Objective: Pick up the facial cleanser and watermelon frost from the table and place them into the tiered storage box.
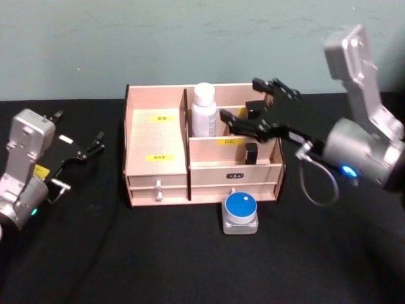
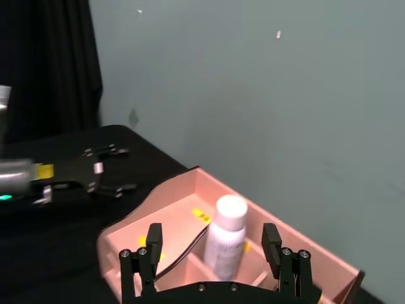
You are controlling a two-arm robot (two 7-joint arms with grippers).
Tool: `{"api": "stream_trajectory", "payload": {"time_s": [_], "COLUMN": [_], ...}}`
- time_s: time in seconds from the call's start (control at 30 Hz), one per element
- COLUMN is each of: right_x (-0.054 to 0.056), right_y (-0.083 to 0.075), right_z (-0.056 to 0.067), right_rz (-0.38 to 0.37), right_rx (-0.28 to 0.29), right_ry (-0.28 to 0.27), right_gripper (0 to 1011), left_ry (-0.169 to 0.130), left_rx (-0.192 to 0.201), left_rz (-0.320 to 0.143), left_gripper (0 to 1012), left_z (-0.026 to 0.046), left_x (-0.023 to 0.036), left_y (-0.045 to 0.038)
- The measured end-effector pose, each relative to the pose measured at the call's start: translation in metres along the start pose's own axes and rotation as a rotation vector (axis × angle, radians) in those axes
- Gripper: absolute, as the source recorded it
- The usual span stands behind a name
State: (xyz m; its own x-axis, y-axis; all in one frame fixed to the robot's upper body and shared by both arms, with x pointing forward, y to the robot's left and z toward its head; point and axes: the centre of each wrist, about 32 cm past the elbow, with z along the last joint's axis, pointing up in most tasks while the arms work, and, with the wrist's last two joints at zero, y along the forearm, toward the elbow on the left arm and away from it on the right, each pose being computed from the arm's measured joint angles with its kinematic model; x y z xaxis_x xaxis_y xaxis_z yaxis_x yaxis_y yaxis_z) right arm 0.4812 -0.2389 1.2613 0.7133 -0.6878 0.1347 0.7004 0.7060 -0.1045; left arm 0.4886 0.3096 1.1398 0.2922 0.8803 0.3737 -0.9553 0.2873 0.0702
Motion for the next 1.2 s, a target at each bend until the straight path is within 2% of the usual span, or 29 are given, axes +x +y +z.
{"api": "stream_trajectory", "payload": {"time_s": [0.2,0.3,0.5,0.67,0.87,1.2], "right_x": [-0.022,-0.029,-0.056,-0.070,-0.080,-0.078], "right_y": [-0.037,-0.048,-0.077,-0.090,-0.096,-0.086], "right_z": [-0.003,-0.007,-0.028,-0.042,-0.053,-0.066], "right_rz": [0.022,0.031,0.033,0.019,-0.001,-0.032], "right_rx": [-0.024,-0.039,-0.129,-0.182,-0.240,-0.300], "right_ry": [0.027,0.037,0.066,0.091,0.097,0.141], "right_gripper": [1002,1003,1003,1002,1002,1003], "left_ry": [0.000,0.000,0.000,0.000,0.000,0.000], "left_rx": [0.000,0.000,0.000,0.000,0.000,0.000], "left_rz": [0.000,0.000,0.000,0.000,0.000,0.000], "left_gripper": [1001,1001,1001,1001,1001,1001], "left_z": [0.0000,0.0000,-0.0001,0.0000,0.0000,0.0000], "left_x": [0.0000,0.0000,0.0000,0.0000,0.0000,0.0000], "left_y": [0.0000,0.0000,0.0000,0.0000,0.0000,0.0000]}}
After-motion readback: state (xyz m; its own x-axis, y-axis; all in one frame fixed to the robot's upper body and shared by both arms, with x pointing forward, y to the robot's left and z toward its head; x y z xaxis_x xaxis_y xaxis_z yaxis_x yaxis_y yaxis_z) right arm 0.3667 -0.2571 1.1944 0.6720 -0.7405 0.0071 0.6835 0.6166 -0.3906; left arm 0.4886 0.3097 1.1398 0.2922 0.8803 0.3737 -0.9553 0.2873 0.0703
